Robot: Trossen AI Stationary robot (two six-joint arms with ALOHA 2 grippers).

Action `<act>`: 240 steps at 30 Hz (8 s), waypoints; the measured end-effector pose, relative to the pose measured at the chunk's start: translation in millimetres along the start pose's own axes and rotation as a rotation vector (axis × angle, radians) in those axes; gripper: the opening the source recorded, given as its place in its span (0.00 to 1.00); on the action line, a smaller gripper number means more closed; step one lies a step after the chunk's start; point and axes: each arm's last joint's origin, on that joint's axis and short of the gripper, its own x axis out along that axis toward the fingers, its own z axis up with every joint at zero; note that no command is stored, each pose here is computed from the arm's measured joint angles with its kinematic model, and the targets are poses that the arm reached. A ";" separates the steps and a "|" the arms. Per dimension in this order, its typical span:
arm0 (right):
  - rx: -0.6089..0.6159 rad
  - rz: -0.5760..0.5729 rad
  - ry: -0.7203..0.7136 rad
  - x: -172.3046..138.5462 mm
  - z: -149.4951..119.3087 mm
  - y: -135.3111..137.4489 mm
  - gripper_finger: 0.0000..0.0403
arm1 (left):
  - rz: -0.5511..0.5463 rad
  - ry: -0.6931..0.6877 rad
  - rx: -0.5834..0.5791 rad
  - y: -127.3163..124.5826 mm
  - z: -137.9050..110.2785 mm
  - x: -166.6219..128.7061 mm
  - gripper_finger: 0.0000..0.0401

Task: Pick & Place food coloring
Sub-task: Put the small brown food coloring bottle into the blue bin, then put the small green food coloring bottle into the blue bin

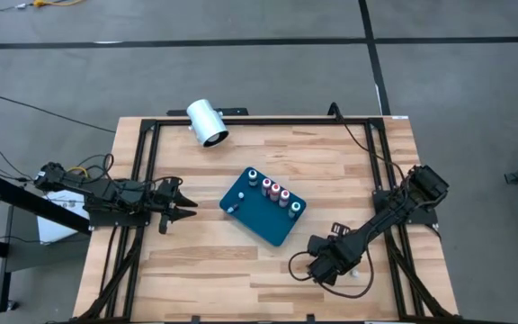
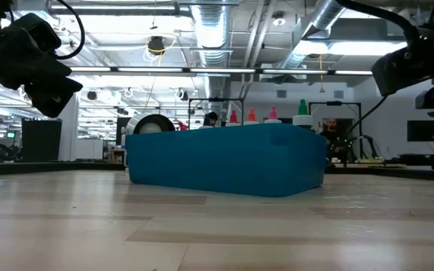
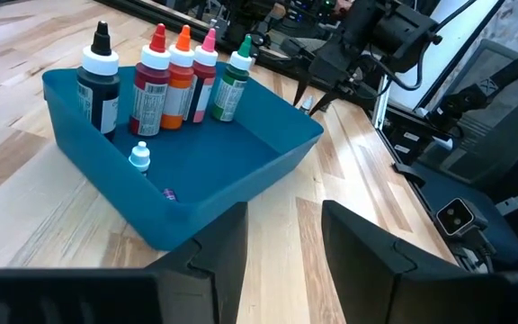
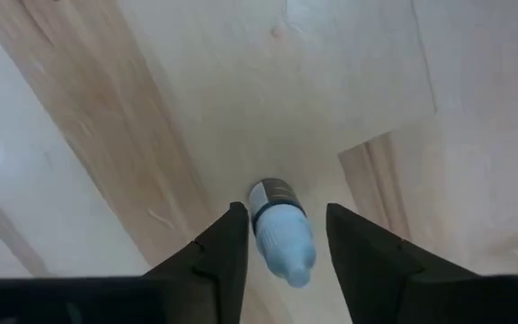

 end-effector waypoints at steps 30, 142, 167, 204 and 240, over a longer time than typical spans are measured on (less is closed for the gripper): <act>0.029 0.104 -0.024 -21.9 8.7 -5.9 0.18 | 0.000 0.000 0.000 0.0 0.1 0.0 0.34; 0.052 0.057 -0.263 -45.2 273.2 -68.3 0.18 | 0.010 0.017 0.007 0.6 -1.4 0.6 0.34; -0.066 0.010 -0.224 -33.8 260.8 -54.5 0.18 | 0.012 0.016 0.008 0.7 -1.3 0.6 0.34; -0.100 0.010 -0.178 -0.3 275.1 -53.3 0.27 | 0.012 0.012 0.007 0.6 -1.2 0.6 0.34; -0.175 0.002 -0.282 -170.5 203.6 -46.5 0.36 | 0.016 0.010 0.006 0.7 -1.0 0.7 0.34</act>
